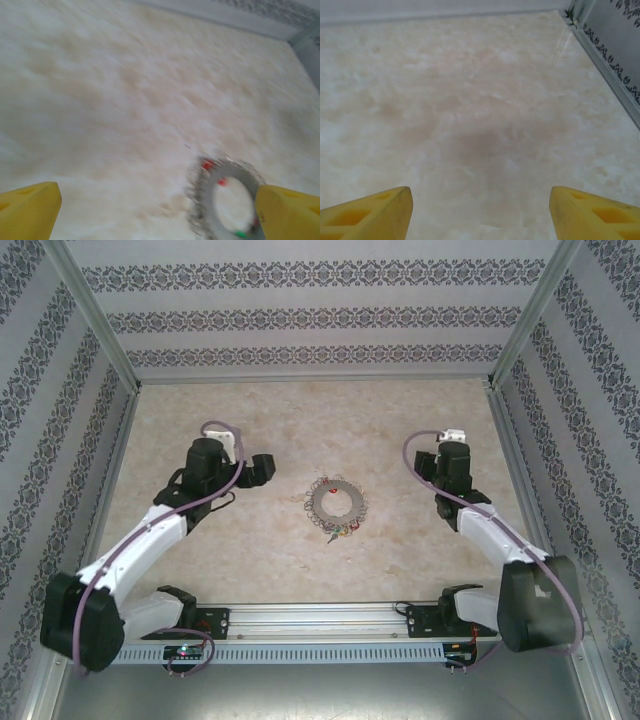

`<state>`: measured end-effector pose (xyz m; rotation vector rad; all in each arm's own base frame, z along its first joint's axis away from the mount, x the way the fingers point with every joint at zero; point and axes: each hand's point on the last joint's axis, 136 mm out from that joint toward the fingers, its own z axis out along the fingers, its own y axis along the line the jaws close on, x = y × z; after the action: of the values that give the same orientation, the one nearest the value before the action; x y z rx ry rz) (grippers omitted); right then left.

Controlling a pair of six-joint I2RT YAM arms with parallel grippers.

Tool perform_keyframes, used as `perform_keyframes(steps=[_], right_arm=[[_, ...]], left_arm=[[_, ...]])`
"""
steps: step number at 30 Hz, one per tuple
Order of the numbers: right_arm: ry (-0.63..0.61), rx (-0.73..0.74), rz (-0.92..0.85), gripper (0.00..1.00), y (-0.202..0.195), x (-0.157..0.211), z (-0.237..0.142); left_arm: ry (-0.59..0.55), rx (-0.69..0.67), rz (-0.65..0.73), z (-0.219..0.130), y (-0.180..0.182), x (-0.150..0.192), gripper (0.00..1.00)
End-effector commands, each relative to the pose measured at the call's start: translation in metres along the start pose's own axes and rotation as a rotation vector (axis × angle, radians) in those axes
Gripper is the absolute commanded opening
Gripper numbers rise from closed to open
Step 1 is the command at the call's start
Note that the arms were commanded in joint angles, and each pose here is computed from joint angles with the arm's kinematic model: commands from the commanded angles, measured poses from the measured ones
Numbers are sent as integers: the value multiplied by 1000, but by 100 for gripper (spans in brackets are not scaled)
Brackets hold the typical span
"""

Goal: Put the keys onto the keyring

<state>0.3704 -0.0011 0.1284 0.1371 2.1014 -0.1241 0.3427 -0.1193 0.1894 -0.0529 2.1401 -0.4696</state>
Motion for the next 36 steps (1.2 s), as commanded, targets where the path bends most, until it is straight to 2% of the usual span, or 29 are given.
perform_keyframes(steps=[1,3,5,7,10,11,12,15,17,20,23,25,26,27,28,29,31,32,36], right_arm=[[-178,-5,-56,73,-1,-20,10],[-163,-57,-59,73,8,-12,25],[-130,-89,-74,72,15,-1,37],[-141,-96,-41,71,9,-1,37],[-244,-192,-58,71,19,15,24],[-313,-189,-51,74,18,14,16],[-331,-173,-40,76,14,13,13],[-252,-69,-4,80,-1,12,28],[-257,-9,29,98,-11,10,31],[-233,25,32,98,-15,15,30],[-229,18,18,98,-12,16,30],[-231,9,13,98,-10,16,30],[-230,8,10,98,-10,16,30],[-228,3,7,98,-9,16,30],[-228,2,6,98,-9,16,30],[-226,0,6,98,-8,17,30],[-224,0,6,98,-9,17,30],[-226,1,7,98,-9,17,30],[-224,0,7,98,-9,17,30]], left_arm=[[-99,-320,160,-9,70,-8,99],[-141,-353,232,-8,80,-16,99],[-162,-444,267,-5,100,-21,99],[-152,-470,289,3,112,-22,99],[-173,-466,279,15,125,-20,99],[-195,-444,279,19,128,-18,99],[-217,-432,279,21,129,-18,99],[-251,-398,298,25,134,-13,99],[-260,-364,282,25,140,-7,99],[-297,-278,276,21,136,4,99],[-306,-220,304,32,134,22,99],[-234,-168,337,54,132,33,100],[-244,-212,299,62,144,26,99],[-213,-289,233,61,161,22,99],[-179,-306,223,61,164,26,100],[-232,-298,238,61,162,21,100],[-192,-316,226,60,165,24,100],[-220,-318,231,60,165,23,100],[-195,-326,227,60,165,25,100]])
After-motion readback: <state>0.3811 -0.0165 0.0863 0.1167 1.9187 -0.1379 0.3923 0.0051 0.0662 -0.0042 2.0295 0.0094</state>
